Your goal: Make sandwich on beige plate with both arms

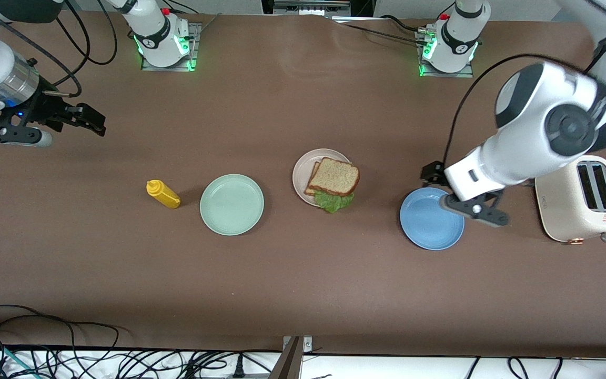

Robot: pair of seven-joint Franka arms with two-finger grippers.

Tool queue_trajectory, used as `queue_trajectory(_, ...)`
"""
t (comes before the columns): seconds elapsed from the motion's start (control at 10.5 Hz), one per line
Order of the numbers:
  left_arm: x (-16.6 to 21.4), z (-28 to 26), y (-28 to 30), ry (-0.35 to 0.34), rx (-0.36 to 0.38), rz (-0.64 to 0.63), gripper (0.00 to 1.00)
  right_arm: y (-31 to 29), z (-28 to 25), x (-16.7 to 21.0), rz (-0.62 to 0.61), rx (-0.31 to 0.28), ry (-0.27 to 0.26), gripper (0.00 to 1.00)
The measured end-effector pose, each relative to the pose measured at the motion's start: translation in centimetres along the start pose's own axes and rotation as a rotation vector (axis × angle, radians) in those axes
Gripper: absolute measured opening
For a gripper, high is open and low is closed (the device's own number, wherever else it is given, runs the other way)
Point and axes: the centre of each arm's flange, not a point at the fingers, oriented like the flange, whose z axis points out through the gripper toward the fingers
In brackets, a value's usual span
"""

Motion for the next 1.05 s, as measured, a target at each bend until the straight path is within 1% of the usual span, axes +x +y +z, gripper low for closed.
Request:
queue_trajectory(0.19, -2.5, -4.9, -3.1, 0.058, 0.088, -0.074, 1.0, 0.2, -0.3, -0.1, 0.004, 0.001, 0.006, 1.0)
queue_trajectory(0.38, -5.4, -7.5, -5.2, 0.081, 0.126, -0.127, 1.0, 0.2, -1.2, -0.1, 0.004, 0.006, 0.025, 1.0)
queue_trajectory(0.48, -6.7, -8.1, -6.1, 0.085, 0.111, -0.155, 1.0, 0.2, -1.5, -0.1, 0.004, 0.007, 0.03, 1.0)
queue_trajectory(0.67, -8.2, -8.5, -7.4, 0.08, 0.072, -0.184, 1.0, 0.3, -1.5, -0.1, 0.007, 0.007, 0.03, 1.0)
queue_trajectory(1.05, -9.4, -9.1, -7.6, 0.055, 0.072, -0.192, 1.0, 0.6, -1.5, 0.0, 0.011, 0.007, 0.031, 1.0)
